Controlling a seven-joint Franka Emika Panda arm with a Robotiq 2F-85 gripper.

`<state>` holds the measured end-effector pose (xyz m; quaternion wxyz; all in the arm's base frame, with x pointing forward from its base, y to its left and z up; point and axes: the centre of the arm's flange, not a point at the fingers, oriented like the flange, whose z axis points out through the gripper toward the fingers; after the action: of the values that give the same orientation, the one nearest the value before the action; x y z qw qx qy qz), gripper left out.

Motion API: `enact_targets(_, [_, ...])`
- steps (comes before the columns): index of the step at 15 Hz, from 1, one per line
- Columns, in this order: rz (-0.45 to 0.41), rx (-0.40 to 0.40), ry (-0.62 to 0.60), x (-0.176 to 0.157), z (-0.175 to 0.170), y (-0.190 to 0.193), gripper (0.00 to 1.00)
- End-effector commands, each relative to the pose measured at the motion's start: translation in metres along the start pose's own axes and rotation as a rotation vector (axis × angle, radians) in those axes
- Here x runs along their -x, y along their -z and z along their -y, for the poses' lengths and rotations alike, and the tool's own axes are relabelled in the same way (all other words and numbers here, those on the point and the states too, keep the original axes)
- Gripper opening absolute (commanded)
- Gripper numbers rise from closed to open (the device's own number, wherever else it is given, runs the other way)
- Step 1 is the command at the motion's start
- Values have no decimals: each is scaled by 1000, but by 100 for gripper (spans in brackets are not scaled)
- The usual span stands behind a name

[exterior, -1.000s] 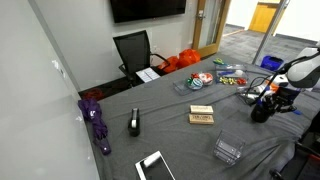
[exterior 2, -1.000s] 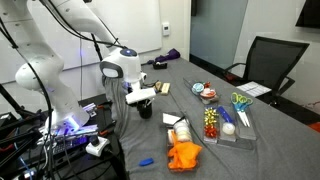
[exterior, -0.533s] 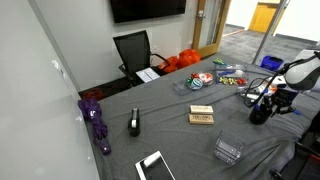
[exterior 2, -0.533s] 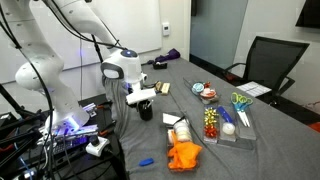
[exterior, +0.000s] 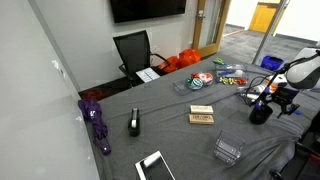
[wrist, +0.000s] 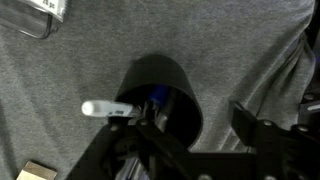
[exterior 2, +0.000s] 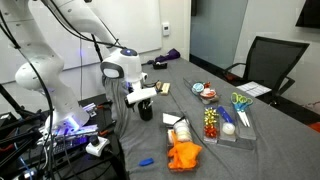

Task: Move the black cup closer to you

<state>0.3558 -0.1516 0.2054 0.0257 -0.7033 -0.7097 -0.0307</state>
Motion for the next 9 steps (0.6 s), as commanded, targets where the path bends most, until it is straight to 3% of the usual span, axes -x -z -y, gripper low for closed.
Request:
enact_targets(1, [1,-8,16,5,9,24,100])
enact_targets(9, [-9,-70,16,4,18,75,100])
